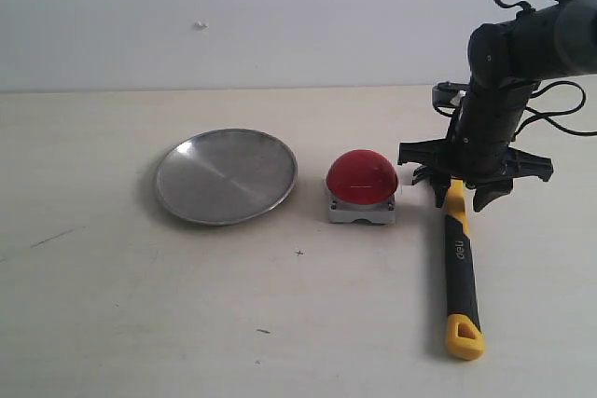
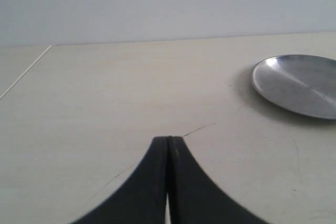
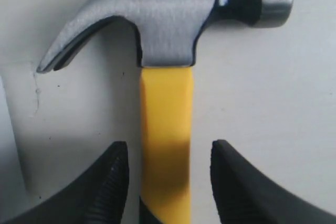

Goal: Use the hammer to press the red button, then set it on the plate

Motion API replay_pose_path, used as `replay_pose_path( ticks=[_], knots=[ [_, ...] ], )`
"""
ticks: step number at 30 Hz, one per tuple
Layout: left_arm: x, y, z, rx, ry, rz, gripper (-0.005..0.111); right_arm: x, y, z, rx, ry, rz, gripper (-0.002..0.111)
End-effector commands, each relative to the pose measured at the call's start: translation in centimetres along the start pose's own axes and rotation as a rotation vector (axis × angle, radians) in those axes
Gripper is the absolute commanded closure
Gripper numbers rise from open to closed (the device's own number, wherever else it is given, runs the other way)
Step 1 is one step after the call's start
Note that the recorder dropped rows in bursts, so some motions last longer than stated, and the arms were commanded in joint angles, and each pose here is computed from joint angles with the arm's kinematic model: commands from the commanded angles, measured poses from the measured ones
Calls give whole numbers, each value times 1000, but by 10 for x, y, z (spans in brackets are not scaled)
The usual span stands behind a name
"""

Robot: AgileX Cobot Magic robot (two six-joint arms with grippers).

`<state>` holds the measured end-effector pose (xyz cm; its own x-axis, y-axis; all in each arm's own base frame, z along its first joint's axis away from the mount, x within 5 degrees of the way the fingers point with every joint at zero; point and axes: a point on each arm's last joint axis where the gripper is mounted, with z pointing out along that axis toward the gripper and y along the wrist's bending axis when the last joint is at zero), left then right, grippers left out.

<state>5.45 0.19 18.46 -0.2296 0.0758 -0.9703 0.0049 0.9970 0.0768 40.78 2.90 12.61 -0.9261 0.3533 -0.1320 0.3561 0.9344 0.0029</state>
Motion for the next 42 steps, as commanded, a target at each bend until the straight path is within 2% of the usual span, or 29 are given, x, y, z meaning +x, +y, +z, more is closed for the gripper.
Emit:
replay_pose_path(
  ticks=[1,12,16,21,28,34,37,42],
  knots=[
    [0,0,0,-2,-8,-1,107,-3,2,5,12,2,-2,60],
    [0,0,0,-2,-8,-1,107,-2,2,15,19,18,-4,62],
    [0,0,0,-2,-8,-1,107,-3,2,15,14,8,-6,77],
    [0,0,0,-2,-8,-1,107,-6,4,15,-5,-27,-38,108],
    [0,0,0,-2,-8,-1,107,-14,8,5,-64,-153,-45,108],
    [0,0,0,-2,-8,-1,107,-10,-5,-16,-16,-285,-44,108],
    [0,0,0,-2,-8,-1,107,-5,-15,-35,22,-339,-35,108],
    [0,0,0,-2,-8,-1,107,8,-24,-85,-3,-449,-54,108]
  ],
)
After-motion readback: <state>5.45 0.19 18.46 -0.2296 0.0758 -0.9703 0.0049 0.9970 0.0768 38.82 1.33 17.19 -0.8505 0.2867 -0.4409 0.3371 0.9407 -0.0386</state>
